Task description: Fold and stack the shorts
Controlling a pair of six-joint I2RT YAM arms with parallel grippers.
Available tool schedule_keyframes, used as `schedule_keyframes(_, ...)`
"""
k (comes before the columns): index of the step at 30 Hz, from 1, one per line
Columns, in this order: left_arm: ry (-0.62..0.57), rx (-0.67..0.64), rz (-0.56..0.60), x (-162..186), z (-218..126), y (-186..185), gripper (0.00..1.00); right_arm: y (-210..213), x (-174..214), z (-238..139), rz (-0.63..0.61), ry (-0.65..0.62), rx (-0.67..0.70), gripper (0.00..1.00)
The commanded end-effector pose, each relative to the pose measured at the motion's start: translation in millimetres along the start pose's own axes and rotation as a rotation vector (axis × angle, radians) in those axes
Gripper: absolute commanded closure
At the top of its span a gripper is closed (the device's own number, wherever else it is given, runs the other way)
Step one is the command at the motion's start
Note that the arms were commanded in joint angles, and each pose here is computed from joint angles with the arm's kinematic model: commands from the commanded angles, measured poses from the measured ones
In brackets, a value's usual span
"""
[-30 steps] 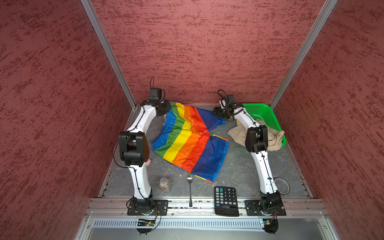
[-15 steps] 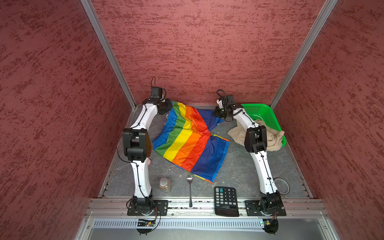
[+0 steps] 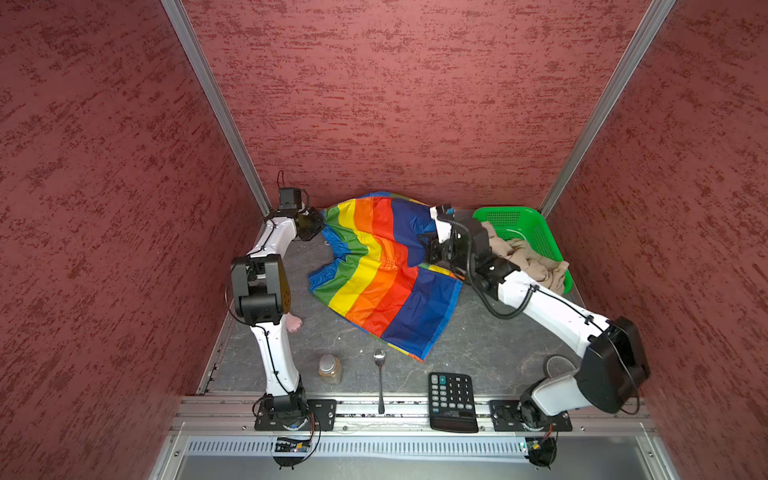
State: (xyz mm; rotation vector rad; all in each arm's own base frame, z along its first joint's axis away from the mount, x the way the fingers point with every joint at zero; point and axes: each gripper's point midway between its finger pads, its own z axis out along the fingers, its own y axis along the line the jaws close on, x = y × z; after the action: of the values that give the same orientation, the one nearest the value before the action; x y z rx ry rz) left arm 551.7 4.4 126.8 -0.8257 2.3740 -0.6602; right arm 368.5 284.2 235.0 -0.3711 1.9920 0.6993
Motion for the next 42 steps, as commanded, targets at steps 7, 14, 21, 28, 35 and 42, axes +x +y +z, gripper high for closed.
schedule_keyframes(7,-0.031,0.057,-0.024,-4,-8,-6,1.00,-14,183,6,0.111,0.337,0.156,0.85)
schedule_keyframes(14,-0.023,0.040,-0.031,3,-10,5,1.00,-8,173,-5,0.113,0.320,0.124,0.48)
schedule_keyframes(21,-0.006,0.033,-0.046,12,-9,18,1.00,-67,50,-34,0.267,0.132,0.140,0.27)
schedule_keyframes(28,-0.007,0.022,-0.041,13,-10,20,1.00,-99,34,21,0.387,0.335,0.081,0.57)
schedule_keyframes(35,-0.001,0.002,-0.027,13,-10,24,1.00,-124,74,69,0.531,0.457,0.095,0.60)
schedule_keyframes(42,0.018,-0.004,-0.031,19,-4,30,1.00,-140,98,85,0.579,0.479,0.106,0.48)
